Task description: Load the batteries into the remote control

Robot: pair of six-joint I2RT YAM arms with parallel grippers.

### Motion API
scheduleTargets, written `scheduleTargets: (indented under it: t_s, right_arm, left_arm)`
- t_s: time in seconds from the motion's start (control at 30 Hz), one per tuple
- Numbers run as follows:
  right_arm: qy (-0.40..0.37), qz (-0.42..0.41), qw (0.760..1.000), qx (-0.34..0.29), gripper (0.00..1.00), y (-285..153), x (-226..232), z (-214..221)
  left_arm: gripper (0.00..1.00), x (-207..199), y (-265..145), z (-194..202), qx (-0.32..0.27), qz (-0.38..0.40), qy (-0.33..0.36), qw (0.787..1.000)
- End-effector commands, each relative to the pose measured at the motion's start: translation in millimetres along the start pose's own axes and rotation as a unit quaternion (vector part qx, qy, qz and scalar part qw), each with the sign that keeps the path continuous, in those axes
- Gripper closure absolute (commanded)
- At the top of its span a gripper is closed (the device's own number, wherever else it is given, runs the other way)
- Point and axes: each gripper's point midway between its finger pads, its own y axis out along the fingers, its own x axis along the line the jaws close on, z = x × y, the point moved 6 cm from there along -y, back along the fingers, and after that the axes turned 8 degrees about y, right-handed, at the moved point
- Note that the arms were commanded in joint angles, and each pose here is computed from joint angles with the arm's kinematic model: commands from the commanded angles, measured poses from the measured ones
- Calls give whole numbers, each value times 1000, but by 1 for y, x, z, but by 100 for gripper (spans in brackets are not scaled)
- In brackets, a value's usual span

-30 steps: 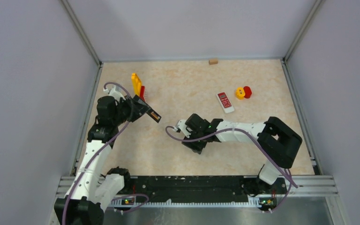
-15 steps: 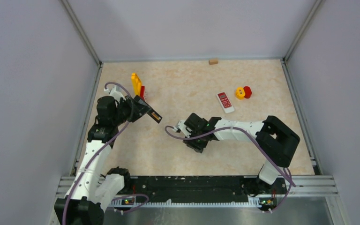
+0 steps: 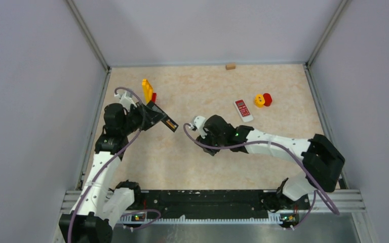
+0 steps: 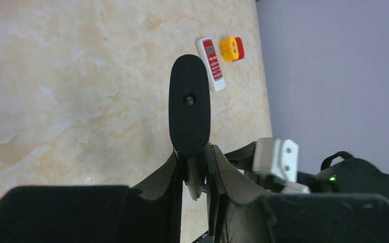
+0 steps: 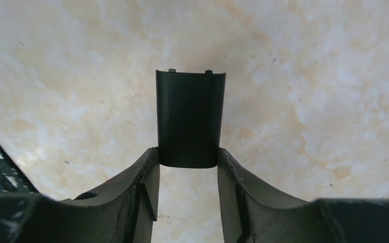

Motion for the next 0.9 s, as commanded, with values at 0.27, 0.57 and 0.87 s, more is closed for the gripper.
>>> scheduleTargets:
  t_s: [0.27,0.57,0.87]
  right_arm:
    - [87,-87,952,-280,75,-110,27,-115]
    - [49,-56,963,-260,75,-114,47,-147]
    - [17,-30,971,-236,75,-106,59,-157]
  left_arm:
    - [100,-38,-8,-10,-50,169,59,982]
    - [100,-54,-23,-12,-74,214,113,968]
    - [100,-57,-29,-12,-70,213,136,965]
